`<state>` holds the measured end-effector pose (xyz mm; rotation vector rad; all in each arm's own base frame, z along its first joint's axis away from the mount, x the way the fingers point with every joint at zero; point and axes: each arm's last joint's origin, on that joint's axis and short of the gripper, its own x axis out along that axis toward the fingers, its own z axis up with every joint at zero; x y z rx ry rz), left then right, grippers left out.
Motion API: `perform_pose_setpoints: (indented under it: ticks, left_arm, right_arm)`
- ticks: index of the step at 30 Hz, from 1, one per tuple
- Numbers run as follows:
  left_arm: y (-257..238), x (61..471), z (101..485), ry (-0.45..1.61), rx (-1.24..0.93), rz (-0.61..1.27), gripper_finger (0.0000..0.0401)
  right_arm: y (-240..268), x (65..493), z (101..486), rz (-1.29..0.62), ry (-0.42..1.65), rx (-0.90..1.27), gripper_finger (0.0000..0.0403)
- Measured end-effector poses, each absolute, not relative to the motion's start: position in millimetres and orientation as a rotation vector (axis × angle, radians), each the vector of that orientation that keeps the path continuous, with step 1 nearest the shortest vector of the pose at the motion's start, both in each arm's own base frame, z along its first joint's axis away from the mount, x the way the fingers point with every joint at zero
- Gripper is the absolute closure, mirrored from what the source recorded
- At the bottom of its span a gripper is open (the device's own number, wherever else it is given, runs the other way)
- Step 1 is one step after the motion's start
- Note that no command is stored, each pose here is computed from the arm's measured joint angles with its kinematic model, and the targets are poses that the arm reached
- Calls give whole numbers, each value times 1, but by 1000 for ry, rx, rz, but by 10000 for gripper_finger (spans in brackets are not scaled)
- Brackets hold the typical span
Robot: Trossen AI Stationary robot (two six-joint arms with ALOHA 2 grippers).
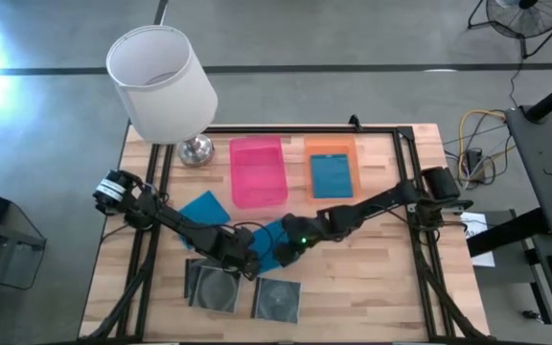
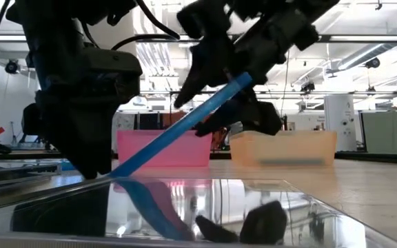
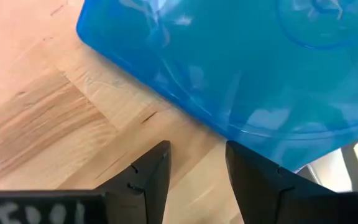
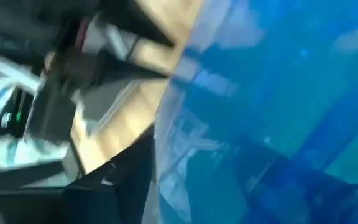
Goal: Pick & place jewel cases by type
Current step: Put the blue cd case into the orange bin
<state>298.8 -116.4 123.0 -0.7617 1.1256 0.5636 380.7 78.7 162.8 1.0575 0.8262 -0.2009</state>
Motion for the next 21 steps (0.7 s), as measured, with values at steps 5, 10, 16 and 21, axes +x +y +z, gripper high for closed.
perform_pose_setpoints:
  ticks: [5, 10, 16, 21]
  left_arm:
    - [-117, 300, 134, 1068, -763, 571, 259]
    - [-119, 297, 151, 988, -760, 575, 259]
    - [-135, 275, 187, 862, -816, 568, 259]
    - [-144, 260, 211, 700, -897, 581, 259]
  right_arm:
    - [77, 378, 162, -242, 815, 1100, 291]
    - [80, 373, 174, -262, 780, 1091, 383]
    - [98, 322, 222, -465, 780, 1024, 389]
    - [79, 247, 272, -835, 557, 1071, 389]
